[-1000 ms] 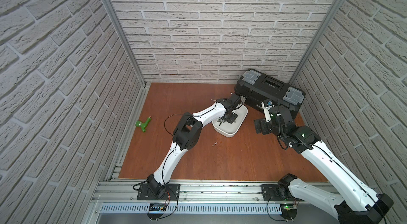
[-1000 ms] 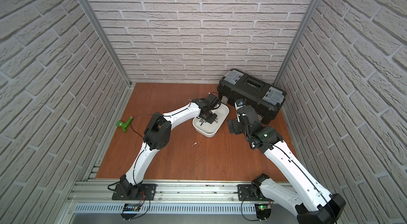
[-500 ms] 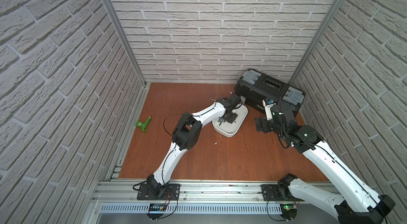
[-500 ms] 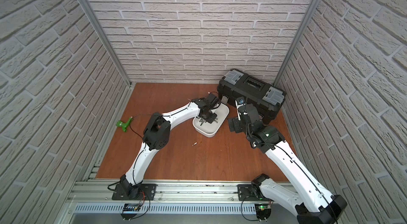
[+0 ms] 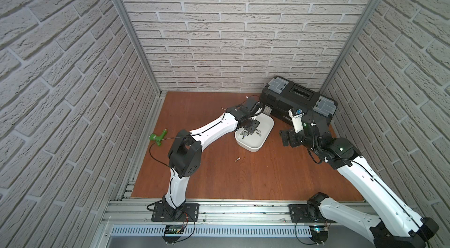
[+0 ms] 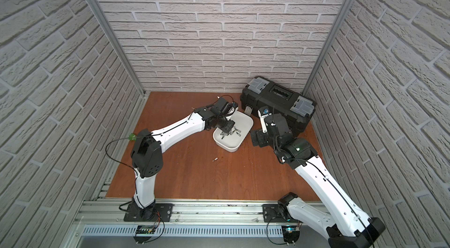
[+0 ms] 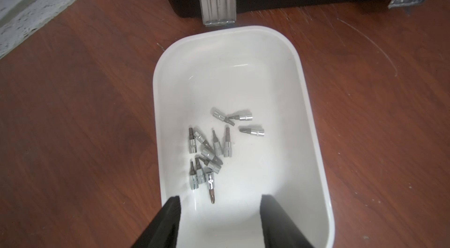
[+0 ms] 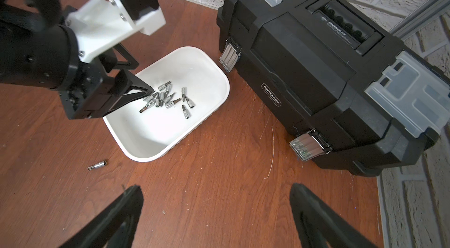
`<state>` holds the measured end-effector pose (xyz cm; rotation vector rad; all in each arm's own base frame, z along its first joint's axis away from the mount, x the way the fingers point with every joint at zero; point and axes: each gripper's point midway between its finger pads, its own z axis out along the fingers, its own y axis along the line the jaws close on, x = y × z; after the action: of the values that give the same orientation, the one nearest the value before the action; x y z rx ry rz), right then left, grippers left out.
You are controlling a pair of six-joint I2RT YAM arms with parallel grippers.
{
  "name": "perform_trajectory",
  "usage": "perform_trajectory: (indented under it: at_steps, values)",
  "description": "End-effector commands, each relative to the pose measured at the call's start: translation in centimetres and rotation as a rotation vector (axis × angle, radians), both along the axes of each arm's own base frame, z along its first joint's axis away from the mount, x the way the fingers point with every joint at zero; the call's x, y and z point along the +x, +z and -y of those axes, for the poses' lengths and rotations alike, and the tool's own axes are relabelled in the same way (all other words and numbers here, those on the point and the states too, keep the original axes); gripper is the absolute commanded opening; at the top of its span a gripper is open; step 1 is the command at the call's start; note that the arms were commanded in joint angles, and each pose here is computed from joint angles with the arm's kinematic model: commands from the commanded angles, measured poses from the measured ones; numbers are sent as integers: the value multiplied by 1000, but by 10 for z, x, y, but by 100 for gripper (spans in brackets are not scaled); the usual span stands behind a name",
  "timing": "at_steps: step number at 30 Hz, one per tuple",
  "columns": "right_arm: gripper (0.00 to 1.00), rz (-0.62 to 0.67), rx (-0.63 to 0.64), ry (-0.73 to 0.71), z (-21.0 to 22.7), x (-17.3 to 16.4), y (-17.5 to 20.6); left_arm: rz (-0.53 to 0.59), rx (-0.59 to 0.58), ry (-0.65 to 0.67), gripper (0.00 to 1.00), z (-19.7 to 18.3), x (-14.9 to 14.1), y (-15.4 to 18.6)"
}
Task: Put the bit on the desktop into the storage box
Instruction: Pick up the screwdriver bit from the center of the board.
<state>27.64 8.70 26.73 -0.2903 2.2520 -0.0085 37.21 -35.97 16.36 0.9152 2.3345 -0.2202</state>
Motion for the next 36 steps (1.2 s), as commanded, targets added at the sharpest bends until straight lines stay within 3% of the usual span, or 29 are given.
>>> perform_trajectory:
  at_steps: [1, 10, 17, 27, 36]
  values:
    - [99, 37, 26, 34, -4, -2, 17, 55, -30, 25, 62, -7, -2, 18]
    - [99, 30, 28, 47, -4, -6, 20, 135, -75, 77, 81, -46, -26, 54]
    - [99, 35, 29, 37, -2, -7, 20, 141, -75, 88, 87, -80, -60, 59]
    - [99, 80, 47, -28, 6, -5, 22, 105, -65, 111, 98, -124, -115, 34]
    - [99, 83, 63, -51, 9, -8, 22, -40, -6, 32, 92, -107, -149, -17]
